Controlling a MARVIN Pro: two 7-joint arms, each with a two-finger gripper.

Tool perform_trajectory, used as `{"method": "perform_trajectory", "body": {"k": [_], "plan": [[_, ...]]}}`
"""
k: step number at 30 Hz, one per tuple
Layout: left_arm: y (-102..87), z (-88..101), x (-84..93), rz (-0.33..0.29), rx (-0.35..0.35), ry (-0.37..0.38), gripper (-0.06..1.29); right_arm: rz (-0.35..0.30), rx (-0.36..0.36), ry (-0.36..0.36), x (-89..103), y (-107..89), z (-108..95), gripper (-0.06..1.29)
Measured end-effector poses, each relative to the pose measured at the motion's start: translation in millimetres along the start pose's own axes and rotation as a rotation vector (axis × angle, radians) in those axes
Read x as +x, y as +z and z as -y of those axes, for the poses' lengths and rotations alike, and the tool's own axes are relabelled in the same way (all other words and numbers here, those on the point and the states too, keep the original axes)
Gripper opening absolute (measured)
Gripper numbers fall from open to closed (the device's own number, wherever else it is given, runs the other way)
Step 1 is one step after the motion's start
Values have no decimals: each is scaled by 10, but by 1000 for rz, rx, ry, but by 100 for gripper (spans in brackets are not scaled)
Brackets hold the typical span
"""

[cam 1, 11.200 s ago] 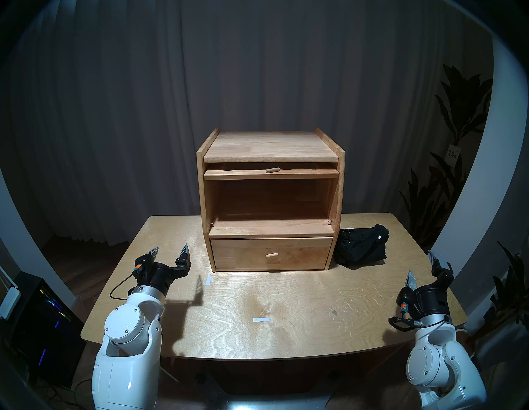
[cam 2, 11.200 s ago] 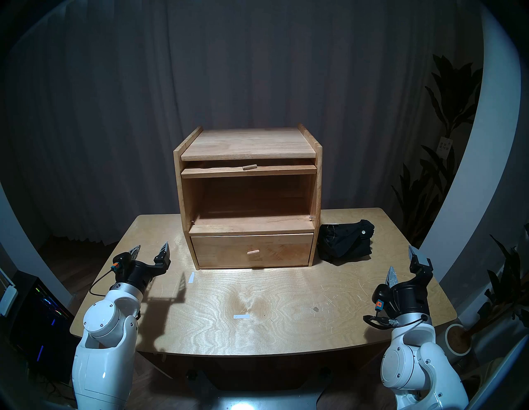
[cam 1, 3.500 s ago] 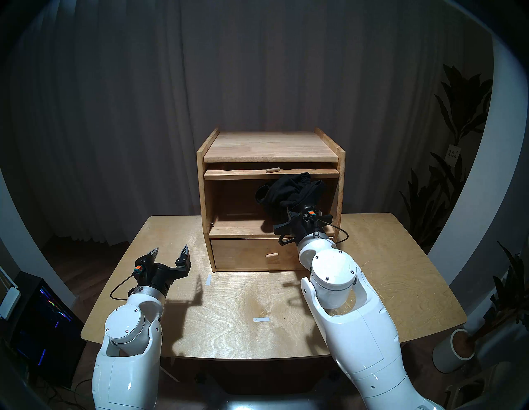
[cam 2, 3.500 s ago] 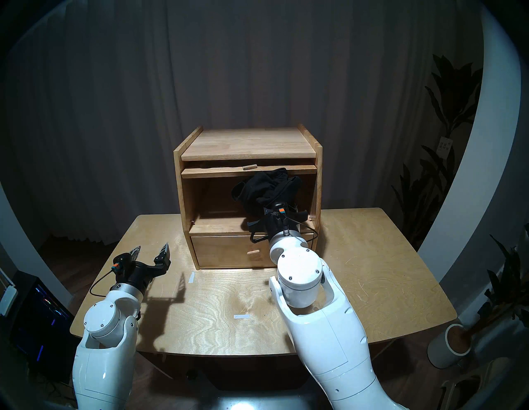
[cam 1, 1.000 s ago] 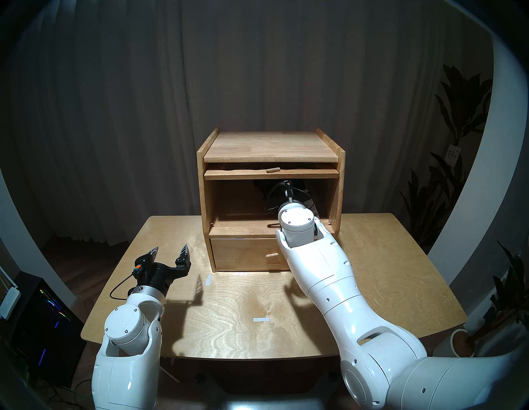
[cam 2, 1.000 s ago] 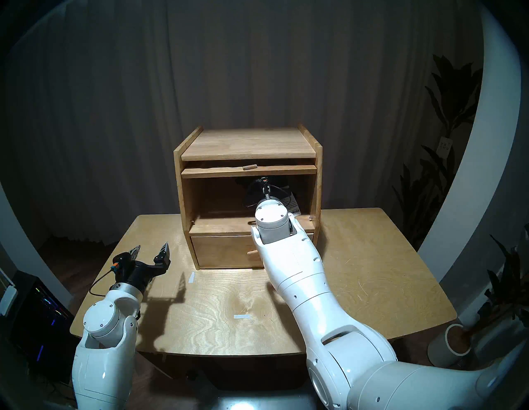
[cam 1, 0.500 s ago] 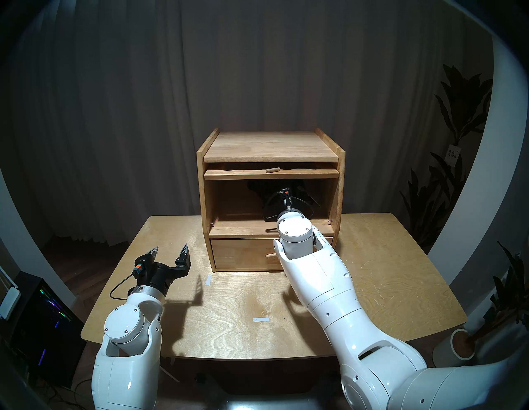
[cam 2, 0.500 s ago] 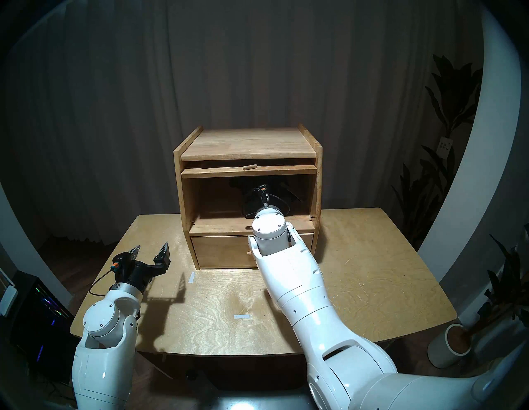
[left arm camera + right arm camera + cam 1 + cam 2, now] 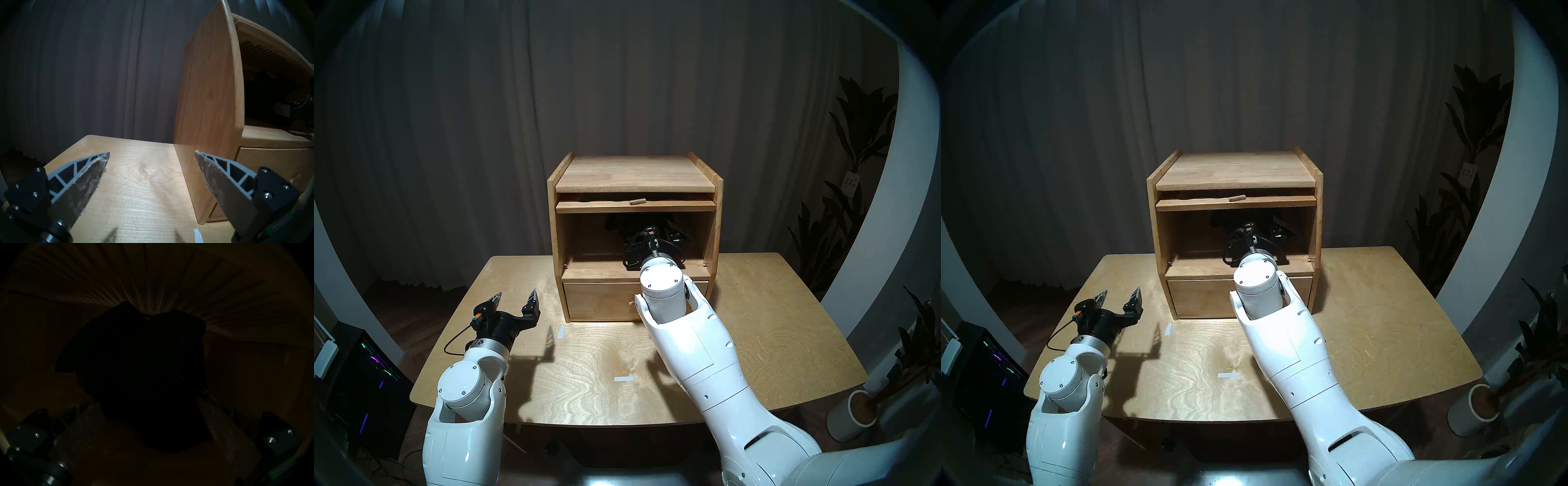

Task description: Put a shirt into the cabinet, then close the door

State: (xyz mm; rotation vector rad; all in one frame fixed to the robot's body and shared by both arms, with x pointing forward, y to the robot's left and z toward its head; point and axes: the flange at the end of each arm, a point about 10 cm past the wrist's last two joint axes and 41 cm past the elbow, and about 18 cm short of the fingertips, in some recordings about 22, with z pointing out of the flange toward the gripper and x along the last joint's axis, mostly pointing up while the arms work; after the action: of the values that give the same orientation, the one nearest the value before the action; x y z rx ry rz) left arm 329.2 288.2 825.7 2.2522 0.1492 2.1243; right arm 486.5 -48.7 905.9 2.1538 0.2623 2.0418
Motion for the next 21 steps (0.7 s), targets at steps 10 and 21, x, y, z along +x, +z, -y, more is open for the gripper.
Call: {"method": "perform_trajectory", "body": {"k": [10, 21], "plan": [[0, 0, -1, 0, 0, 0, 125, 28, -35, 6, -56, -288, -91, 125], [0, 0, -2, 0, 0, 0, 125, 111, 130, 34, -150, -337, -302, 125]]}}
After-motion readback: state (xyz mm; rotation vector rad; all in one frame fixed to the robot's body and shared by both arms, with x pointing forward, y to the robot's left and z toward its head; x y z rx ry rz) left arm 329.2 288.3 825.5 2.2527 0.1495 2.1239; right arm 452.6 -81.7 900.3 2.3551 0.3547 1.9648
